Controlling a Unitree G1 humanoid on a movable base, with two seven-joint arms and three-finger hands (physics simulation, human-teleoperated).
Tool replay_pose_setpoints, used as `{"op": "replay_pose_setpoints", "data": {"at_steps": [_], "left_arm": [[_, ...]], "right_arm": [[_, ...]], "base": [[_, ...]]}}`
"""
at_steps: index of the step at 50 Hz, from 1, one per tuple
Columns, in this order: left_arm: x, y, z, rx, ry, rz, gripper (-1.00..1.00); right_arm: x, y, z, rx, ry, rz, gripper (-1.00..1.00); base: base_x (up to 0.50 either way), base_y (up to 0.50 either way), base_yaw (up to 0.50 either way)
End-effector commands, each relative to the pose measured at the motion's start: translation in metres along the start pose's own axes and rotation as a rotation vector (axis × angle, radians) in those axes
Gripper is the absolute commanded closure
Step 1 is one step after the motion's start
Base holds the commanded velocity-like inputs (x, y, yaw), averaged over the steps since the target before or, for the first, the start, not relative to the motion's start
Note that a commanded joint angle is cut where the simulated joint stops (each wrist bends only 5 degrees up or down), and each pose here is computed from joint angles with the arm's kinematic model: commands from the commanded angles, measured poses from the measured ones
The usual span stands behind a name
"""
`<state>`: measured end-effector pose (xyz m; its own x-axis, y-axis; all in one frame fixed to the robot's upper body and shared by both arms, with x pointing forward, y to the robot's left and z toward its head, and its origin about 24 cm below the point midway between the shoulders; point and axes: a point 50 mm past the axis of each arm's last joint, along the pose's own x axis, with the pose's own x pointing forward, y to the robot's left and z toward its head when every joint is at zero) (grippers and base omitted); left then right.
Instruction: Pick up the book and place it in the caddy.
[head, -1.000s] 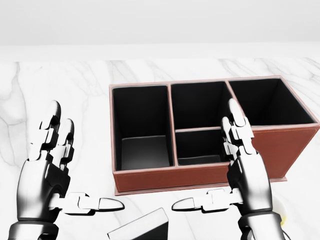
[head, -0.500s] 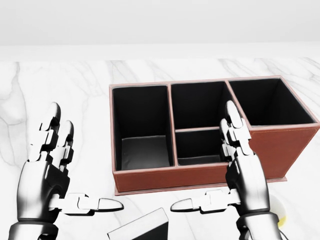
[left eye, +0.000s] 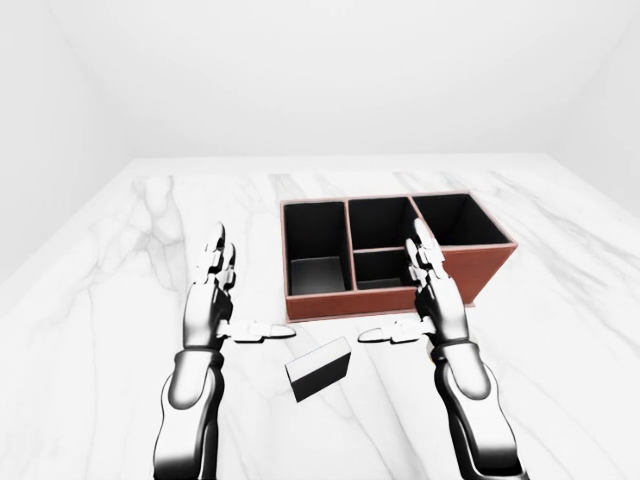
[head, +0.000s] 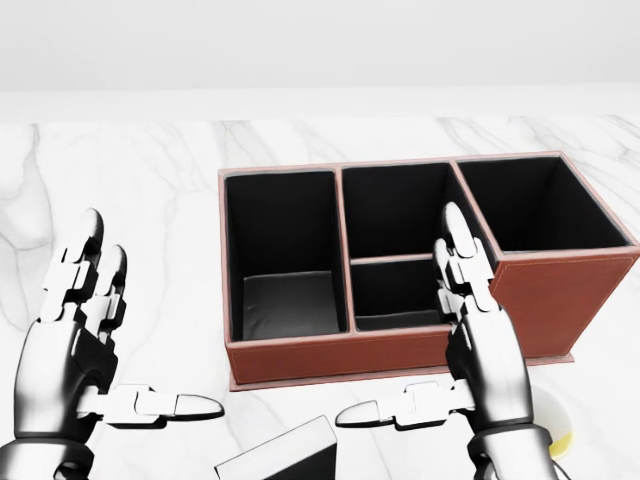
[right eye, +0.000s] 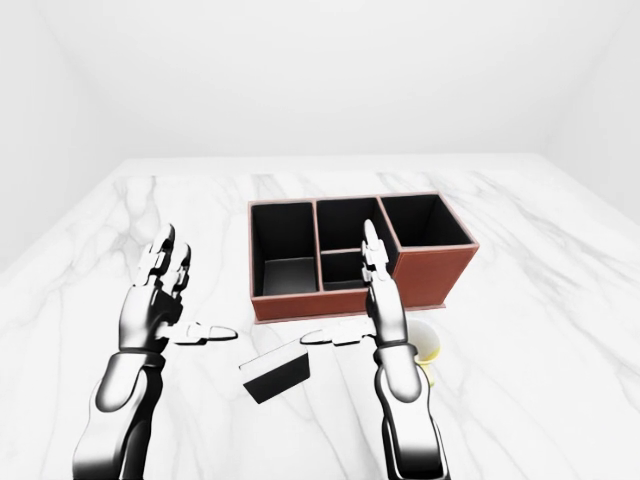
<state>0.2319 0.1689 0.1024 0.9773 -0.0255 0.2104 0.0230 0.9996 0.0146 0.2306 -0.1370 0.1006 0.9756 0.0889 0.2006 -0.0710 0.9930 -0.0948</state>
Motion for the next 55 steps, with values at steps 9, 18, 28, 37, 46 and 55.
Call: {"op": "replay_pose_setpoints", "data": {"at_steps": [9,18,28,37,46,55], "left_arm": [[0.0,0.021,-0.014,0.06,0.068,-0.008,-1.0],[-0.001,0.024,-0.015,0.074,0.075,-0.009,-1.0],[-0.001,0.024,-0.012,0.069,0.063,-0.005,-1.0],[-0.001,0.026,-0.012,0.065,0.063,0.004,-1.0],[0.0,0.026,-0.01,0.066,0.054,0.015,-1.0],[0.0,0.027,-0.007,0.068,0.039,0.022,-1.0]], "right_arm": [[0.001,0.0,0.003,-0.017,-0.012,0.009,-1.0],[0.005,0.001,0.014,-0.059,-0.061,0.027,-1.0],[0.012,0.016,0.035,-0.182,-0.157,0.115,-1.0],[0.021,0.028,0.049,-0.317,-0.214,0.198,-1.0],[0.021,0.043,0.048,-0.448,-0.206,0.287,-1.0],[0.021,0.055,0.048,-0.597,-0.184,0.361,-1.0]], "base": [[0.0,0.0,0.0],[0.0,0.0,0.0],[0.0,0.0,0.0],[0.0,0.0,0.0],[0.0,0.0,0.0],[0.0,0.0,0.0]]}}
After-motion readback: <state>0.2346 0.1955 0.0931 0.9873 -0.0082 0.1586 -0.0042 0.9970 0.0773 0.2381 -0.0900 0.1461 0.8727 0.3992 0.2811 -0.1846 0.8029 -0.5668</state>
